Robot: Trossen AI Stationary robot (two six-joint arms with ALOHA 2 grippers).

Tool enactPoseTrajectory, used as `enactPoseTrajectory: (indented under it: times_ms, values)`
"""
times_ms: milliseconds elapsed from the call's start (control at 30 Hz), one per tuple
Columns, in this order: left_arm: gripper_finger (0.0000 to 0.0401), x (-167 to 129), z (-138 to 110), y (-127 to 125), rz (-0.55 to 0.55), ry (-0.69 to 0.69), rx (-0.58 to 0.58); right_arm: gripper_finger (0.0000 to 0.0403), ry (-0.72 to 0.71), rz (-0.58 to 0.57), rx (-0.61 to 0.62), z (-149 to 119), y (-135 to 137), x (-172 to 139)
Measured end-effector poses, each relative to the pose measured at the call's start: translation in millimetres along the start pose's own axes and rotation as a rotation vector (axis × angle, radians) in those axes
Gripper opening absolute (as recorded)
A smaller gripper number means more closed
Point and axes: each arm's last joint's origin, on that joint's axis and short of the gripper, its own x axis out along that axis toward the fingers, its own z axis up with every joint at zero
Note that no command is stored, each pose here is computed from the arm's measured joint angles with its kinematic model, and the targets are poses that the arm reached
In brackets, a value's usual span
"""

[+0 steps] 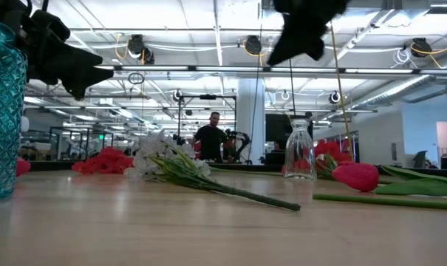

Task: Sort flowers into vase by color
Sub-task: Put the left white flowers into the blue flower vase

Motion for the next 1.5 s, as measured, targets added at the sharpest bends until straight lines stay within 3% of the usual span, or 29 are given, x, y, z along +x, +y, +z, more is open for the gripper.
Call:
enactPoseTrajectory:
  times_ms: [300,500,633,933,1267,1500]
  values:
    - [0.0228,0.0,-0.1,0.0,0.000,0.000,0.000,0.0000,0.104,-0.036,0.009,68.0,42.8,61.0]
    - [0.0228,0.0,0.0,0.0,0.000,0.000,0.000,0.0003,0.161,-0.053,0.004,84.6,62.0,108.3]
    - [0.0228,0.0,-0.1,0.0,0.000,0.000,0.000,0.0027,0.254,-0.064,-0.003,80.4,69.2,133.5]
    - [0.0228,0.0,0.0,0.0,0.000,0.000,0.000,0.0134,0.436,-0.033,0.237,54.9,74.0,173.4]
    - [0.0228,0.0,-0.2,0.0,0.000,0.001,0.000,0.0239,0.555,-0.110,0.291,26.1,68.6,211.5]
    - [0.0228,0.0,0.0,0.0,0.000,0.000,0.000,0.0260,0.611,-0.129,0.251,7.8,68.5,232.6]
